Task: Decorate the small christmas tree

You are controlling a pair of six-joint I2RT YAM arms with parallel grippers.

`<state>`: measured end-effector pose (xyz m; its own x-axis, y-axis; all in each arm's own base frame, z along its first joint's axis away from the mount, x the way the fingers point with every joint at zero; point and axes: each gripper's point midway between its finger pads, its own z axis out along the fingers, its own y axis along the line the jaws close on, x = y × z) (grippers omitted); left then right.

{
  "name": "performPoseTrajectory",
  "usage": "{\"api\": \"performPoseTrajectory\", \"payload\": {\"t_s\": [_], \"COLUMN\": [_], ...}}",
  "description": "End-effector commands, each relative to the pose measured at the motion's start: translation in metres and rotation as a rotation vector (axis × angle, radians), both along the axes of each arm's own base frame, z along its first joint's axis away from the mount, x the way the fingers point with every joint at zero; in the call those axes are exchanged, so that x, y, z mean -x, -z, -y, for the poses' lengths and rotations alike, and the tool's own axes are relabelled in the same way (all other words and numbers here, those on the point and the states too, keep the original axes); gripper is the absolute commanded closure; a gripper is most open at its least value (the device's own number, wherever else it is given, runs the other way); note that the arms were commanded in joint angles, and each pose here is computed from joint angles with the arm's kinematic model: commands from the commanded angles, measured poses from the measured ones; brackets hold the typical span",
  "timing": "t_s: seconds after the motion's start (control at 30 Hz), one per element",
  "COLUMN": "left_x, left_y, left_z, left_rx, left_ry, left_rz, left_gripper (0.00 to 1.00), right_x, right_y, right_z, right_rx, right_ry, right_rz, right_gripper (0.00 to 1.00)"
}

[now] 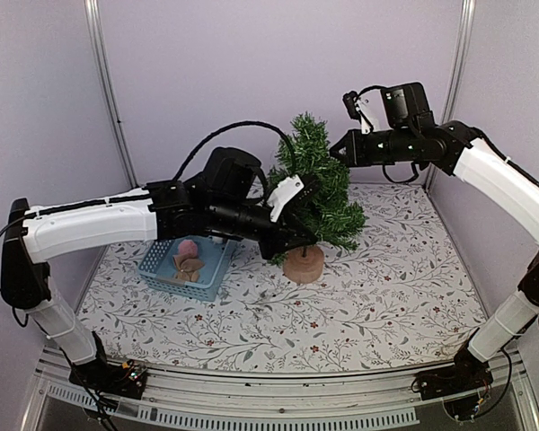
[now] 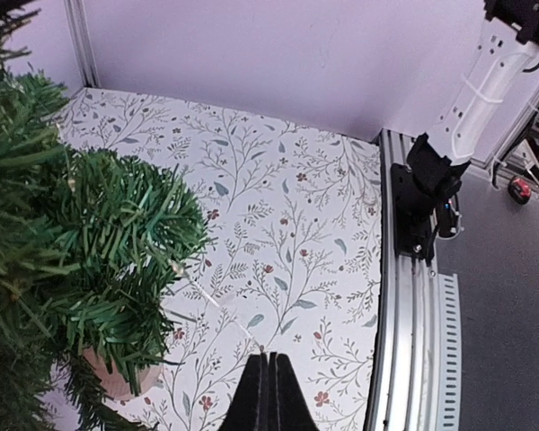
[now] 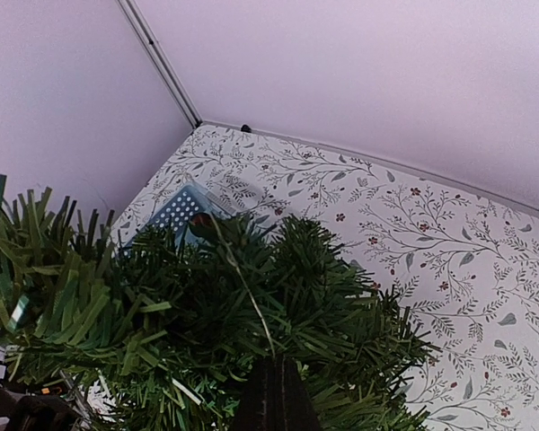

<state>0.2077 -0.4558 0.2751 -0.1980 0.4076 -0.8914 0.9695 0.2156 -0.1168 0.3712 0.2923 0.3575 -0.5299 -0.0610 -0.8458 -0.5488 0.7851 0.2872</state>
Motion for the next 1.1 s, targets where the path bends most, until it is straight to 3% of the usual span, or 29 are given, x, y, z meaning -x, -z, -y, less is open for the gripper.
{"api": "performPoseTrajectory", "payload": {"t_s": [0.0,0.2,0.37,0.5,0.73,0.93,1.07], "left_x": [0.003,-0.002,0.001,-0.001,0.009,-0.01,-0.013], "left_y": [0.019,0.031,0.033,0.024,0.034,0.079,0.083], "left_z": [-0.006,-0.029,-0.049,-0.074,-0.131,-0.16,-0.16], "left_rx": [-0.072,-0.098,-0.068,0.009,0.072,-0.005,0.092], "left_ry": [-0.027,-0.122,-0.183,-0.266,-0.375,-0.564,-0.57], "left_rz": [0.002,0.01,-0.006,0.003,0.038,-0.038,-0.082], "left_gripper": [1.0,0.98,0.65,0.51,0.41,0.45,0.46], "right_x": [0.002,0.001,0.001,0.001,0.001,0.003,0.002], "right_y": [-0.008,-0.004,-0.004,-0.004,-0.005,-0.006,-0.005], "right_z": [0.007,0.006,0.002,0.001,0.001,0.001,0.001], "right_rx": [-0.002,0.002,-0.006,-0.007,-0.006,-0.008,-0.007], "right_ry": [0.019,0.013,-0.004,-0.012,-0.014,-0.016,-0.014], "right_rz": [0.028,0.026,0.026,0.03,0.031,0.034,0.032], "right_gripper": [1.0,1.0,1.0,1.0,1.0,1.0,1.0]}}
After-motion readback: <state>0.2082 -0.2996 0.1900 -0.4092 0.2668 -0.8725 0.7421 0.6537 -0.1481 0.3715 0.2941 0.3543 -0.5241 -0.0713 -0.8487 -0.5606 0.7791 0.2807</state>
